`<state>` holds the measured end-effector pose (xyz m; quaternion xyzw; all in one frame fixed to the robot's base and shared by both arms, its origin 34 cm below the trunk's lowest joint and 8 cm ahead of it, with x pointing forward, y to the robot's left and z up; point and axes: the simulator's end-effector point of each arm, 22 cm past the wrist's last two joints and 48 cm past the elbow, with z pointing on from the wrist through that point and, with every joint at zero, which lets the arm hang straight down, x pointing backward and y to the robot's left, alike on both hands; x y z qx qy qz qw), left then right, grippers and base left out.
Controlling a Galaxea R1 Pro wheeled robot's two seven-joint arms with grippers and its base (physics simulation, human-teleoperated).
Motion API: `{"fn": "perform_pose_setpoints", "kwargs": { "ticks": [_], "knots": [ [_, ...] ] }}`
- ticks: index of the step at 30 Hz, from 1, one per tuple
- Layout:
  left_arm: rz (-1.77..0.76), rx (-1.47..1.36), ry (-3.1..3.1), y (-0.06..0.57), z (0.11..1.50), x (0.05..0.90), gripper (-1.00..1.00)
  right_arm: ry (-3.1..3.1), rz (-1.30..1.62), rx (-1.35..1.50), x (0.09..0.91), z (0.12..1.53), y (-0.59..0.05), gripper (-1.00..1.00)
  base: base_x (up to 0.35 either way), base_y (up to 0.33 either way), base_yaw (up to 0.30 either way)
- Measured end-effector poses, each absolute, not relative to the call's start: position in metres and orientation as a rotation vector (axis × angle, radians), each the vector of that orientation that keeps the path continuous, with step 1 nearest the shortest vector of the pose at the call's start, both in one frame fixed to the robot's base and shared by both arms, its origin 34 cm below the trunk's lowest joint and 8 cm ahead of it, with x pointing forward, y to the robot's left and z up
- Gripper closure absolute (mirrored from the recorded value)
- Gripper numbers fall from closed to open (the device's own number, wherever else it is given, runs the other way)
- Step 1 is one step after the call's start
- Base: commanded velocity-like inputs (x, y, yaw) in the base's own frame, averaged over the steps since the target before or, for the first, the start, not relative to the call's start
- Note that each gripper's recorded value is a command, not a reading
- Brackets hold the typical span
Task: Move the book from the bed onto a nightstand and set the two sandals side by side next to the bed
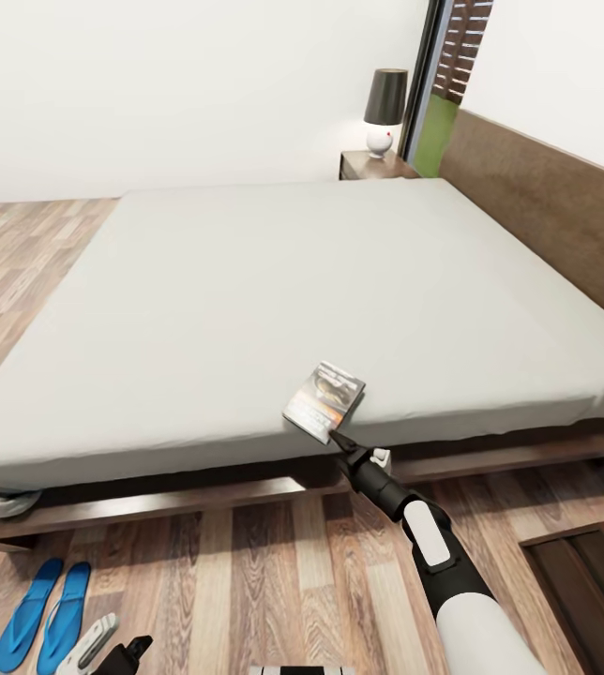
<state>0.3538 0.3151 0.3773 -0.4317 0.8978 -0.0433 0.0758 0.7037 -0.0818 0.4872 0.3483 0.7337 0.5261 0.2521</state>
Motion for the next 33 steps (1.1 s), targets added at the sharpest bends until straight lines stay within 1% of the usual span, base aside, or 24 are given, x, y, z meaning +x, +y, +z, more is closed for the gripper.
{"fn": "perform_pose_setpoints", "kwargs": {
  "ticks": [14, 33],
  "knots": [
    [-0.122, -1.298, 2.695, 0.3167, 0.3758, 0.3515, -1.00, 1.992, 1.434, 0.949, 0.7038, 0.4873, -0.0819, -1.00, 0.022, 0.014, 0.000],
    [-0.116, -1.299, 2.699, 0.3174, 0.3751, 0.3498, -1.00, 1.993, 1.435, 0.946, 0.7035, 0.4877, -0.0803, -1.00, 0.016, 0.051, 0.000]
  ]
}}
